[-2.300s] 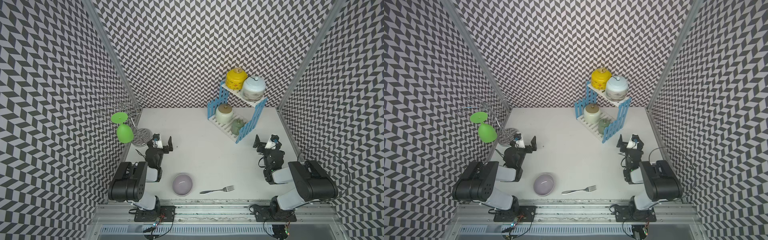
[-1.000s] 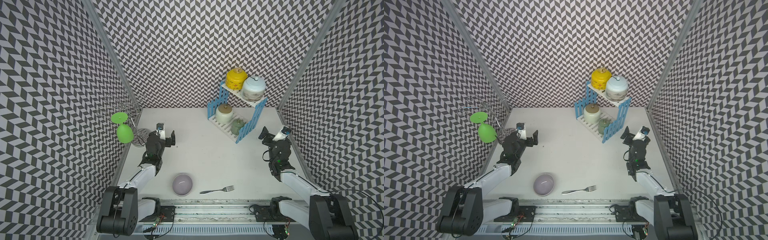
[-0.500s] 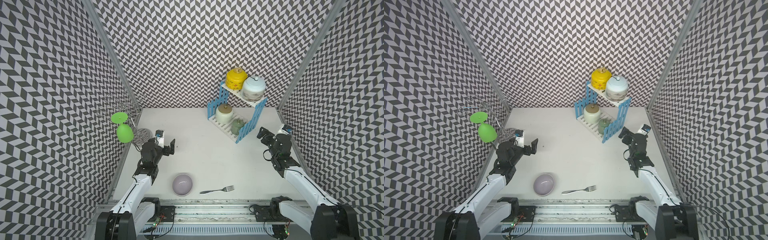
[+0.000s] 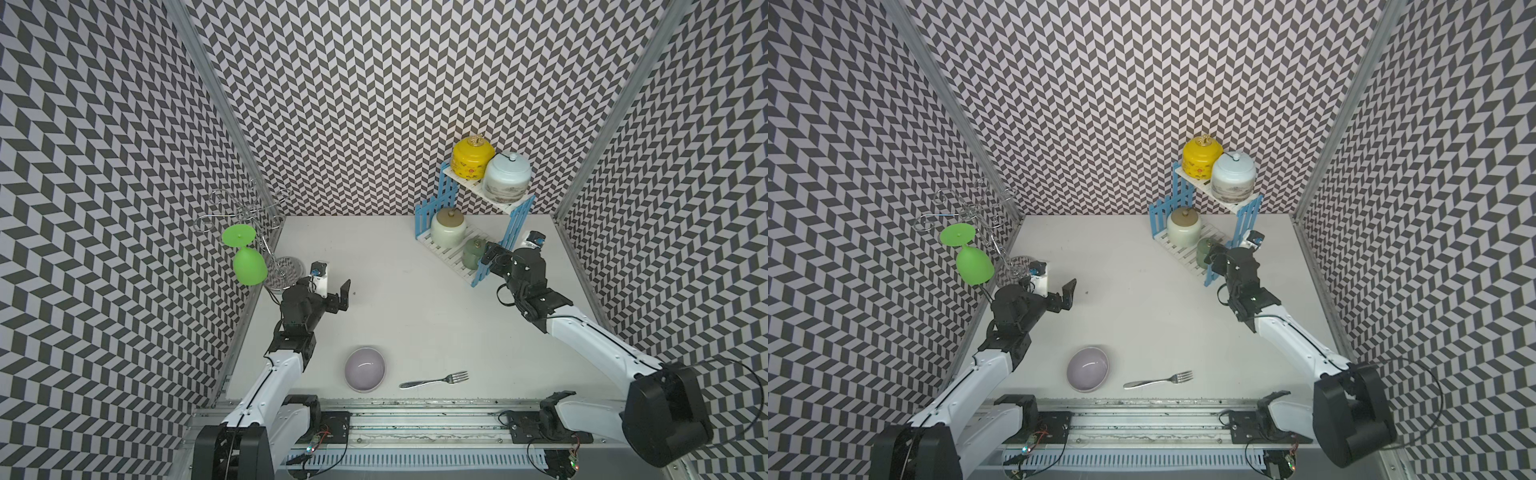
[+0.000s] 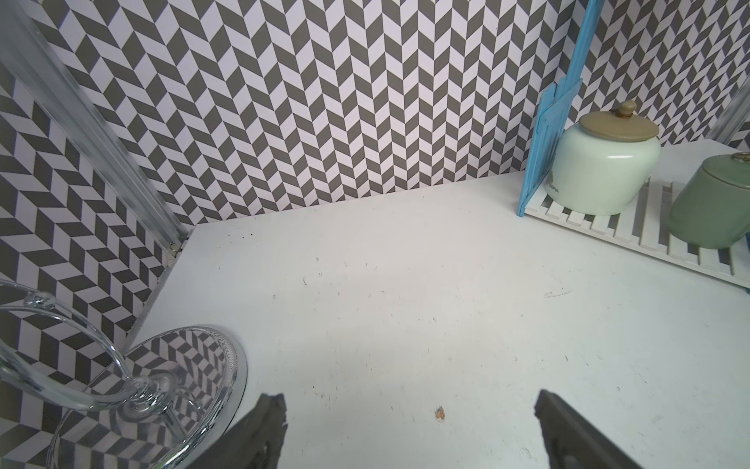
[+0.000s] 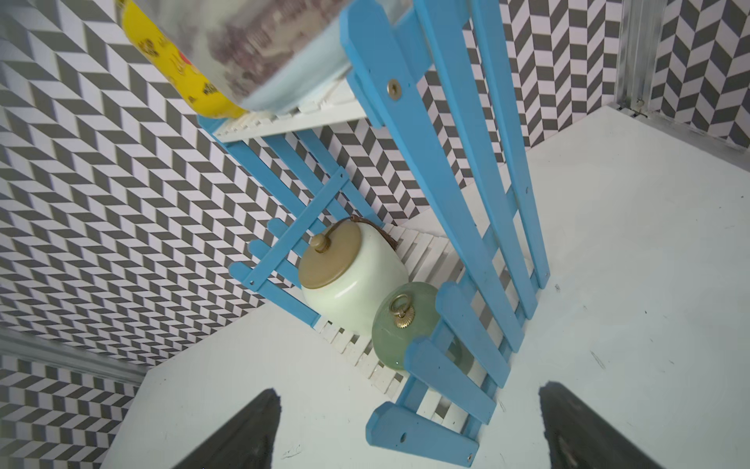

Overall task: Remove the tea canisters from the shelf
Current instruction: Move the shelf to the center of the board.

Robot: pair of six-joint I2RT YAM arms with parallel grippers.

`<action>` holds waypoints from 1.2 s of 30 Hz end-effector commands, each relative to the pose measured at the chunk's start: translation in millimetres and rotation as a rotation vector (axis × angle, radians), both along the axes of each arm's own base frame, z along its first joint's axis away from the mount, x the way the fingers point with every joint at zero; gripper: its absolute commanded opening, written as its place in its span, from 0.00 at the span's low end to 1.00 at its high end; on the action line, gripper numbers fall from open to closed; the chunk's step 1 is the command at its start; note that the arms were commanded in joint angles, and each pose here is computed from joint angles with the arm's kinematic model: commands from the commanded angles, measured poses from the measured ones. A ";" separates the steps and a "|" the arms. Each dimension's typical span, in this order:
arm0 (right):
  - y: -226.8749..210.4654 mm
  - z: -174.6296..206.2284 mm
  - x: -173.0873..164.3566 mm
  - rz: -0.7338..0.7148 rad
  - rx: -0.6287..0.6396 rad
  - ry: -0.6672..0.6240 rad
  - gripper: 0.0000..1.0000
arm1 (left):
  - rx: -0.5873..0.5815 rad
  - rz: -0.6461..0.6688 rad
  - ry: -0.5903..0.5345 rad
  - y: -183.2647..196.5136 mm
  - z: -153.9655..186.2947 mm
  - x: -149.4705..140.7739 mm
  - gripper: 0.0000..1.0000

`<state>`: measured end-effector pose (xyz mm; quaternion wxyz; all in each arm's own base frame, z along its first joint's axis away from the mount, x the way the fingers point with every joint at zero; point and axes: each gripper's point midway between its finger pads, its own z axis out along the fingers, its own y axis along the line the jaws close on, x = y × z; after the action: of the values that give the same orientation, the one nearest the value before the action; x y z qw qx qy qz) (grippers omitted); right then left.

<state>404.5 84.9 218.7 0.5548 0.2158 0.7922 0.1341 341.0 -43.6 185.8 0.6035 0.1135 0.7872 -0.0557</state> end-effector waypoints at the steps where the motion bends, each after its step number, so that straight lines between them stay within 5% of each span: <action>1: -3.8 -3.0 6.4 -0.082 -0.008 0.010 1.00 | -0.010 -0.019 -0.035 -3.7 10.6 -1.8 1.00; 23: 3.9 -53.7 37.7 -0.237 -0.048 0.114 0.94 | -0.009 -0.020 -0.024 -4.9 9.9 -1.1 1.00; 36: 5.9 -72.6 43.3 -0.256 -0.087 0.133 0.73 | 0.000 -0.028 -0.041 -5.8 12.9 -3.3 1.00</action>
<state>443.8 91.6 138.7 0.5072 0.2939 0.8100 0.0181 338.9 -46.7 192.0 0.6108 0.1186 0.7806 -0.0592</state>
